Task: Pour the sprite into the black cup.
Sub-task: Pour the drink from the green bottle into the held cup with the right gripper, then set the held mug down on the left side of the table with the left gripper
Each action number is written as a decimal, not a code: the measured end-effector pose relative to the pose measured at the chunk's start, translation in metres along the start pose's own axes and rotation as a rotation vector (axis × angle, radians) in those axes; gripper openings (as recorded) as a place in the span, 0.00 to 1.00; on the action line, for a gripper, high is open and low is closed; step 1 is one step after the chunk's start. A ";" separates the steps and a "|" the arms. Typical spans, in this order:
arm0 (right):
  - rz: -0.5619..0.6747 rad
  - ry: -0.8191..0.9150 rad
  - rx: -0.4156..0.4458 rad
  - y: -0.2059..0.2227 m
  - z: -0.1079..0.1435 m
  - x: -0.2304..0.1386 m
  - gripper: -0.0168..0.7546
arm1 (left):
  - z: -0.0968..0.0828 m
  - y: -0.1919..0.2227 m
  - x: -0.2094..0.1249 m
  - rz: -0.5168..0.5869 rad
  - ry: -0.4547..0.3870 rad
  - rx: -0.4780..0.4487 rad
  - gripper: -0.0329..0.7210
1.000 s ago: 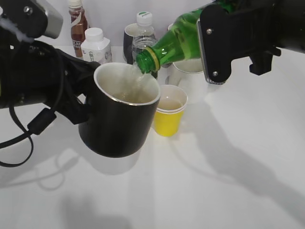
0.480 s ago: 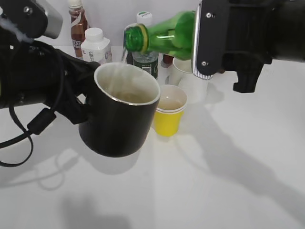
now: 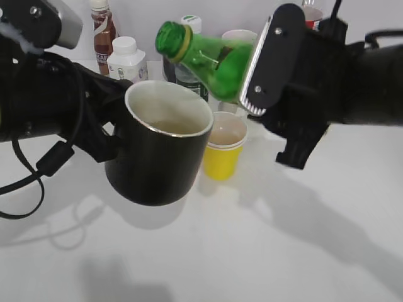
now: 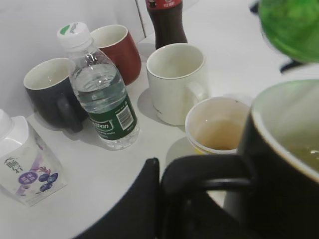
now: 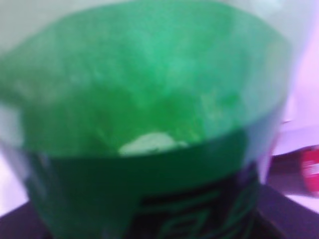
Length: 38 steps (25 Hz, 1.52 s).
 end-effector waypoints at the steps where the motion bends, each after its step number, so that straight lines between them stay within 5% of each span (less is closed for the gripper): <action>1: -0.007 0.043 0.011 0.000 0.002 0.000 0.58 | 0.000 0.000 0.000 0.000 0.000 0.000 0.10; 7: -0.093 0.351 -0.017 0.002 -0.014 -0.002 0.58 | 0.006 0.000 0.000 -0.009 -0.007 0.015 0.10; 11: -0.135 0.585 -0.108 0.001 -0.043 -0.018 0.58 | 0.026 -0.003 0.002 -0.063 -0.034 0.062 0.10; 17: -0.250 0.858 -0.325 -0.007 -0.069 -0.070 0.58 | 0.077 -0.013 -0.029 -0.158 -0.156 0.191 0.10; 21: -0.348 0.960 -0.415 -0.010 -0.056 -0.099 0.58 | 0.115 -0.010 -0.077 -0.187 -0.345 0.324 0.10; 24: -0.380 0.975 -0.428 -0.003 -0.044 -0.110 0.58 | 0.134 0.000 -0.103 -0.213 -0.398 0.392 0.10; 38: -0.324 0.991 -0.391 0.016 -0.028 -0.124 0.58 | 0.129 0.041 -0.166 -0.172 -0.329 0.368 0.10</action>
Point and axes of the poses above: a point on each arm's last joint axis where the gripper is mounted, y pointing out along that axis toward the gripper, z along the wrist's bending axis when the last joint is at zero, x = y × z, the point moved 4 cm from there along y, pointing out along that axis toward the gripper, and after that the axes turned 1 degree about y, right-handed, at the moved point
